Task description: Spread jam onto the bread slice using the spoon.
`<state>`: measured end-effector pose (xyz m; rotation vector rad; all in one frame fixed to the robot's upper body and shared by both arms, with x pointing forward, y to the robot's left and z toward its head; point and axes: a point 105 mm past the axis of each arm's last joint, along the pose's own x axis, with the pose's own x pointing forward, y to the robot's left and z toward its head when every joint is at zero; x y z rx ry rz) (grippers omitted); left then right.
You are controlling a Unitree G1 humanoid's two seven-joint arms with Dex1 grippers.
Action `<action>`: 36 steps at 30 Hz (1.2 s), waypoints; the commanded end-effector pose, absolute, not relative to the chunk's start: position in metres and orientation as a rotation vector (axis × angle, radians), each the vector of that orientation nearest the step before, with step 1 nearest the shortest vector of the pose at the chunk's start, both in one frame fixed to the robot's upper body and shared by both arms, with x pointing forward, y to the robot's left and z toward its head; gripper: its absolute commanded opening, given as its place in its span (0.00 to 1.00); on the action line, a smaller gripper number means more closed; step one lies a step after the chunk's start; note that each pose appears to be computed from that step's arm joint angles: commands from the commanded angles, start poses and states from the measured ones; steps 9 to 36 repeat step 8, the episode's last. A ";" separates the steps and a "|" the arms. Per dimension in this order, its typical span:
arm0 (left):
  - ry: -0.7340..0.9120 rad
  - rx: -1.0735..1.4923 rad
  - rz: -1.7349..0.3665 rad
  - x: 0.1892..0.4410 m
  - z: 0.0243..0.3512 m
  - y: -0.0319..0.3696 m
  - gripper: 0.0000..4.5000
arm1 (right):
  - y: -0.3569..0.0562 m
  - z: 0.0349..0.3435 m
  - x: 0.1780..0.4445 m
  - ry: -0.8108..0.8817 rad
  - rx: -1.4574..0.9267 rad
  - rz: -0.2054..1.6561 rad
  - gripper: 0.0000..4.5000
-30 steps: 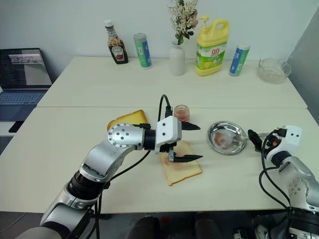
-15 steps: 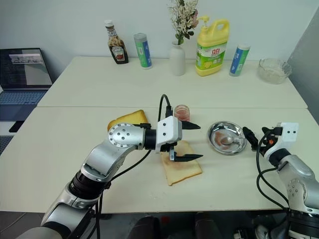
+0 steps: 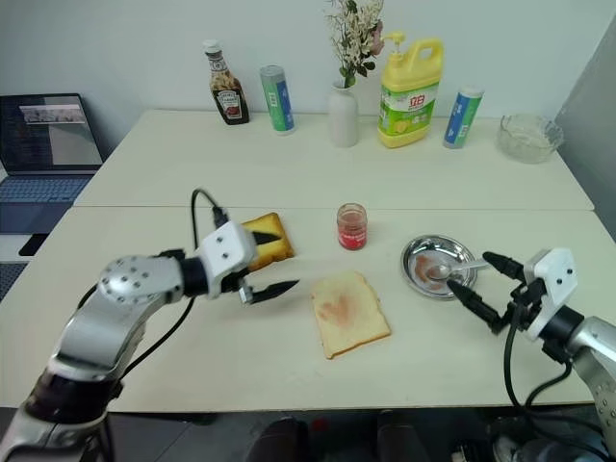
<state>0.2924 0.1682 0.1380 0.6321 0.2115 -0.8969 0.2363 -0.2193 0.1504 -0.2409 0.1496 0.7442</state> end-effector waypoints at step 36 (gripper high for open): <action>0.265 0.533 -0.878 0.257 0.122 0.193 1.00 | -0.213 0.149 0.216 0.236 -0.340 0.934 0.99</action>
